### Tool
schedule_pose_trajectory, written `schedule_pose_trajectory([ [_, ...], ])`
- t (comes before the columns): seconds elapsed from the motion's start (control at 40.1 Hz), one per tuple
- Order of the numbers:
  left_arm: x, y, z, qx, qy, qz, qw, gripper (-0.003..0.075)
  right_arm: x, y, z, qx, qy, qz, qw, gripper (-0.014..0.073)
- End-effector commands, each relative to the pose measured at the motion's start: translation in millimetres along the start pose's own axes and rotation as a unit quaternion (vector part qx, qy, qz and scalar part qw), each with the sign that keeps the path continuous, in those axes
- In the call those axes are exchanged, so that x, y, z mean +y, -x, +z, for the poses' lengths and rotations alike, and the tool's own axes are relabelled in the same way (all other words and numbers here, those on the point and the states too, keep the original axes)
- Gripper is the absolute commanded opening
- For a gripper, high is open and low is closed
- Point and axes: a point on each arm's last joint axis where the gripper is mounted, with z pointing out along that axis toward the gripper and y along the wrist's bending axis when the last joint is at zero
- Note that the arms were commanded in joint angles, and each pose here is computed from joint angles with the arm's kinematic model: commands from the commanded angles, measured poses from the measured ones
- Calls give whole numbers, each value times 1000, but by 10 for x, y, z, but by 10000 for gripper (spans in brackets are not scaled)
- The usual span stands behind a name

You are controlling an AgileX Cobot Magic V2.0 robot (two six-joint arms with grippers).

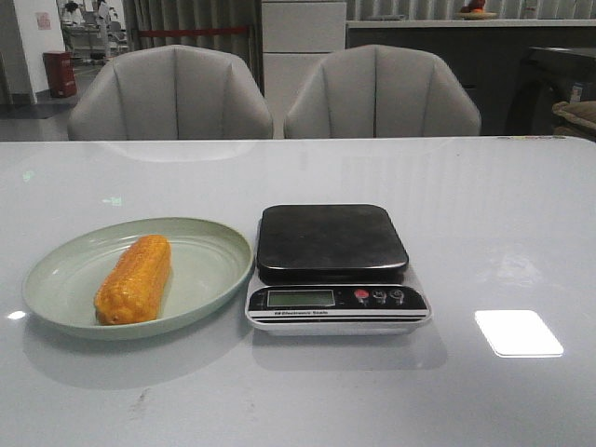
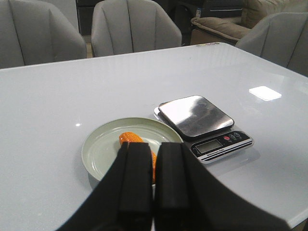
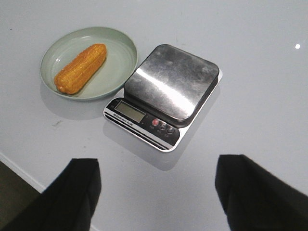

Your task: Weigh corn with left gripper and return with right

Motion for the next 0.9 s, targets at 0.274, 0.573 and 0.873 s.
schedule_pose_trajectory([
  [0.274,-16,139,-20,-46,-7,-5,999,113,18,-550,-505,-268,-55,-14,962,597],
  [0.573,-16,139,-20,-46,-7,-5,999,113,-68,-924,-266,-274,-75,-5,959,597],
  [0.873,-16,139,-20,-46,-7,-5,999,113,-70,-922,-267,-276,-76,-5,958,106],
])
